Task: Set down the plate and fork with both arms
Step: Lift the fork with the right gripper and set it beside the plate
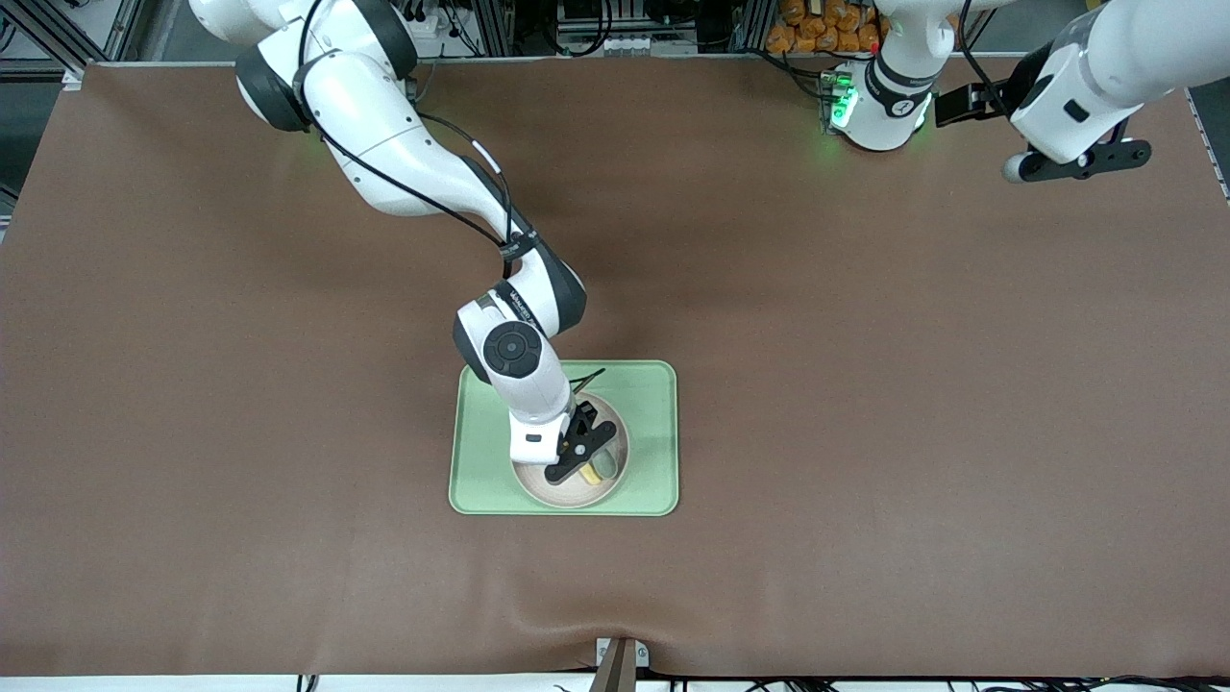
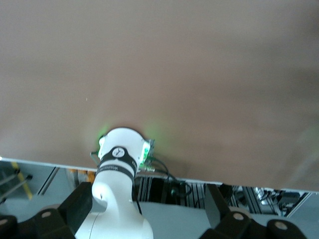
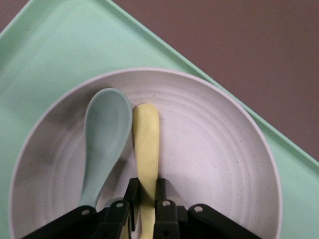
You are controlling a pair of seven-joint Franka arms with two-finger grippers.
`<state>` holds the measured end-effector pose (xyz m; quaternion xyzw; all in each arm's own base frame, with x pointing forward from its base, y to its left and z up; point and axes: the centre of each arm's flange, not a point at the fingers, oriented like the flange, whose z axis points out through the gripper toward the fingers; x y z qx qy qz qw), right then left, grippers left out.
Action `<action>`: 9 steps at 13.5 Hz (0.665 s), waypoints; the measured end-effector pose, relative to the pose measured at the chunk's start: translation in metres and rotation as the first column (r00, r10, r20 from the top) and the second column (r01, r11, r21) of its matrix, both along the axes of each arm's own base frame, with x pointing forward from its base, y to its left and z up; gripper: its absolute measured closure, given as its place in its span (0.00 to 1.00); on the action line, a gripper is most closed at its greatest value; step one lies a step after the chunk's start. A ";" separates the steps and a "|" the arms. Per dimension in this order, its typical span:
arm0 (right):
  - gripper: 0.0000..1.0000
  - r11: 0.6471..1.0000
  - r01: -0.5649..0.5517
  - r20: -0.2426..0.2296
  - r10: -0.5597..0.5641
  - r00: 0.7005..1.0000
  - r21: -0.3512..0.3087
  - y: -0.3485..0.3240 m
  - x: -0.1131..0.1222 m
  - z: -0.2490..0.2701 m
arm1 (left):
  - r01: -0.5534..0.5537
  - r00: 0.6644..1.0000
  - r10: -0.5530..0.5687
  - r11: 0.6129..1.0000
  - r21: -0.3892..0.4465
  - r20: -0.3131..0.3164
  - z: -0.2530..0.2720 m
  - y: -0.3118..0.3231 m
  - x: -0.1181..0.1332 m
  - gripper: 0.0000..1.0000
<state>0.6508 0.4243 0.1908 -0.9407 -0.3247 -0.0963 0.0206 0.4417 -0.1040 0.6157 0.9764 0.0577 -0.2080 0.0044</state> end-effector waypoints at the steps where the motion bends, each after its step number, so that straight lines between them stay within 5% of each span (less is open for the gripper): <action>1: 0.83 1.000 0.009 0.000 -0.009 1.000 0.002 0.000 0.000 0.001 | 0.001 1.000 0.000 1.000 -0.010 0.031 0.012 0.001 0.007 0.00; 9: 0.83 0.994 0.107 -0.038 -0.108 0.993 -0.014 -0.015 0.012 0.044 | 0.032 0.940 -0.026 0.999 -0.011 0.339 0.107 0.011 0.037 0.00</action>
